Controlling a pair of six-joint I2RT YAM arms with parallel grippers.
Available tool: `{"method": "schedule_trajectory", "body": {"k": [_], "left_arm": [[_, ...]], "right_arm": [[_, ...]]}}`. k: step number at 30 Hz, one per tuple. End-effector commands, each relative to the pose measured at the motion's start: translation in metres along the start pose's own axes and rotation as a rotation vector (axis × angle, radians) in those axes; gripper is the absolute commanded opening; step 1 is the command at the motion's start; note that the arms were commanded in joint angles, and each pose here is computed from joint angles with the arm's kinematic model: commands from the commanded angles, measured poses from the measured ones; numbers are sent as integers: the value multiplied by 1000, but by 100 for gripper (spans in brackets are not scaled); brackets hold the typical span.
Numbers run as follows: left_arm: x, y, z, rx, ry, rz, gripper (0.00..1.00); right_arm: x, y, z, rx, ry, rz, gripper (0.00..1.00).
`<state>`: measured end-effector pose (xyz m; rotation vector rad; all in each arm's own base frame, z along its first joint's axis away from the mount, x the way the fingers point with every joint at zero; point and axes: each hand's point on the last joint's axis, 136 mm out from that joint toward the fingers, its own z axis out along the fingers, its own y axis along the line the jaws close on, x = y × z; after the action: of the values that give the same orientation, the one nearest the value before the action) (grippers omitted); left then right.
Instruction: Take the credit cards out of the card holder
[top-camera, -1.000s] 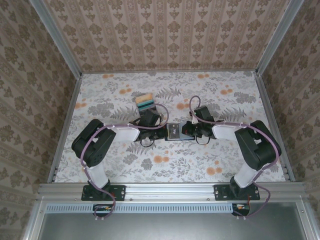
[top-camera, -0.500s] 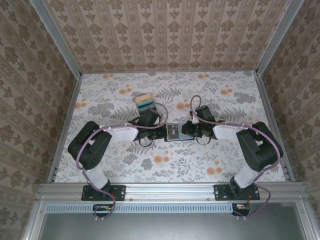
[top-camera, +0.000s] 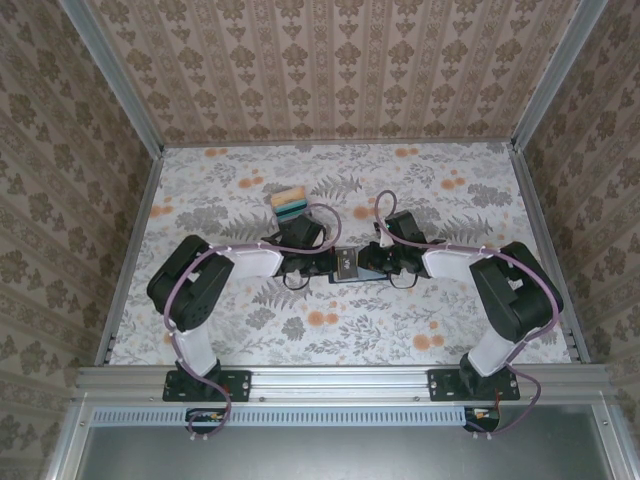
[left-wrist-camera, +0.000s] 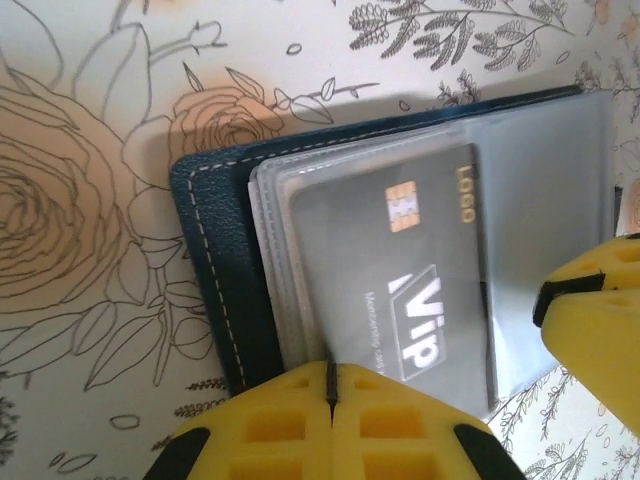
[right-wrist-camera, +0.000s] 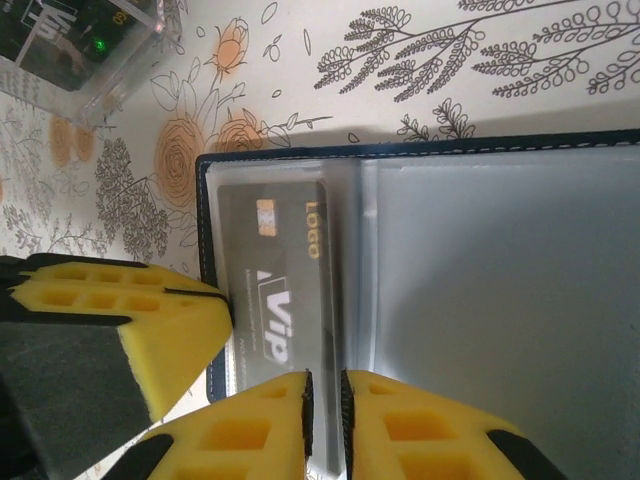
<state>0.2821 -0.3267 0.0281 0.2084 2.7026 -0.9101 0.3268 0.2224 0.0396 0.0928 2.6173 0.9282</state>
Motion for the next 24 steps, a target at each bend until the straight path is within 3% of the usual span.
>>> {"method": "schedule_trajectory", "body": {"k": [1,13,17,20,24], "left_arm": [[7,8,8,-5,30,-14,0],[16,14,12,-16,50,-32,0],[15,11,11,-12,49,-27,0],[15,10,11,-12,50,-24,0],[16,15,9,-29,50,-28,0]], "right_arm": [[1,1,5,-2,21,-11,19],[6,-5,15,9,50,4,20],[7,-1,15,-16,53,7,14],[7,-2,15,-15,54,9,0],[4,-8,7,12,28,16,0]]}}
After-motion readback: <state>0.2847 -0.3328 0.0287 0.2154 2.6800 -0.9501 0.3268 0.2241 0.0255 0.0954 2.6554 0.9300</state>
